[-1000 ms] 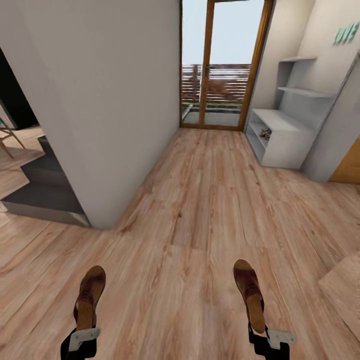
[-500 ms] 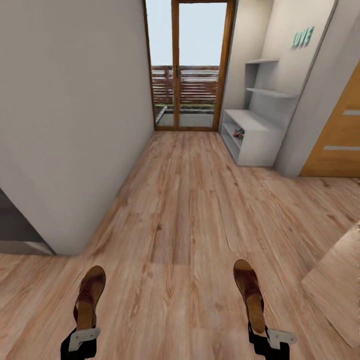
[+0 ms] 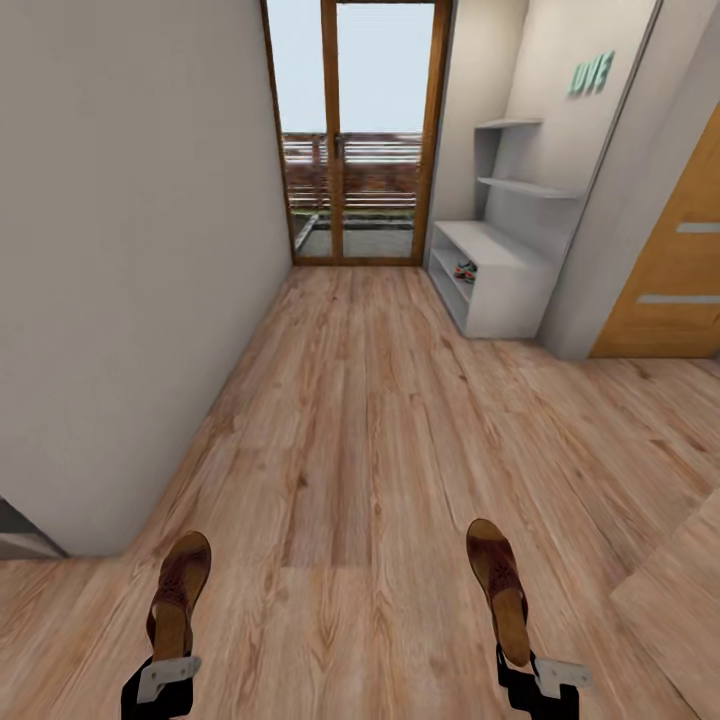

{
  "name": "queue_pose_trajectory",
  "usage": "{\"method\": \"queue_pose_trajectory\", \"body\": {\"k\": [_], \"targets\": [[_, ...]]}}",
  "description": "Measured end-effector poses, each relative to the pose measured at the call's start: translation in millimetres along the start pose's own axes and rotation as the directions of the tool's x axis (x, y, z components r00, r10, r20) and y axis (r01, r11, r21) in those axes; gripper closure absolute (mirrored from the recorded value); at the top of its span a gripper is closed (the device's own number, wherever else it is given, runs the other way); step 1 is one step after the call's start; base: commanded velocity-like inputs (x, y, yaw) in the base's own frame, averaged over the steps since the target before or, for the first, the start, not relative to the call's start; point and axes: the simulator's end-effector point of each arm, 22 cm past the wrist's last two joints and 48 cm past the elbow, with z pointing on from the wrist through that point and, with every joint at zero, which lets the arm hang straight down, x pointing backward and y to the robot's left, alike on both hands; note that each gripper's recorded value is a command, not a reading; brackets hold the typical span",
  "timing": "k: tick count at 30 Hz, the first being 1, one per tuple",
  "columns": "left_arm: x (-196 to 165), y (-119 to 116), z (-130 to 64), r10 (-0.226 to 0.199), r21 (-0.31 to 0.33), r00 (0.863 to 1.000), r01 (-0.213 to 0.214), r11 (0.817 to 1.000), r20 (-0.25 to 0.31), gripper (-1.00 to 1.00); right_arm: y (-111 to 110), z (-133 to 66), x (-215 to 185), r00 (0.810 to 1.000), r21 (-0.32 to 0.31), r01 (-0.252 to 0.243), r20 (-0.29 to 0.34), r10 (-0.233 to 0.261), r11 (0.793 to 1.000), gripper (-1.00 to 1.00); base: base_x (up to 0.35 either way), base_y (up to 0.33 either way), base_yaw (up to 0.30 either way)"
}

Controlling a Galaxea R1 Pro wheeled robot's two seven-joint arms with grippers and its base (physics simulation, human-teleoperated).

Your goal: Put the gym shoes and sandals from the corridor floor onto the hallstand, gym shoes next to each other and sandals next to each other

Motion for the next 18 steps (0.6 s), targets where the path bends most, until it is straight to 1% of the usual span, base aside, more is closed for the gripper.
{"method": "queue_pose_trajectory", "body": {"k": [18], "targets": [[2.7,1.7,-1.1,-0.001,-0.003,1.0,0.001,1.0,-0.006,1.0,-0.4,-0.2,0.4,1.0,0.002,0.001,-0.001,-0.001,1.0,1.0,0.337,0.0,0.0]]}}
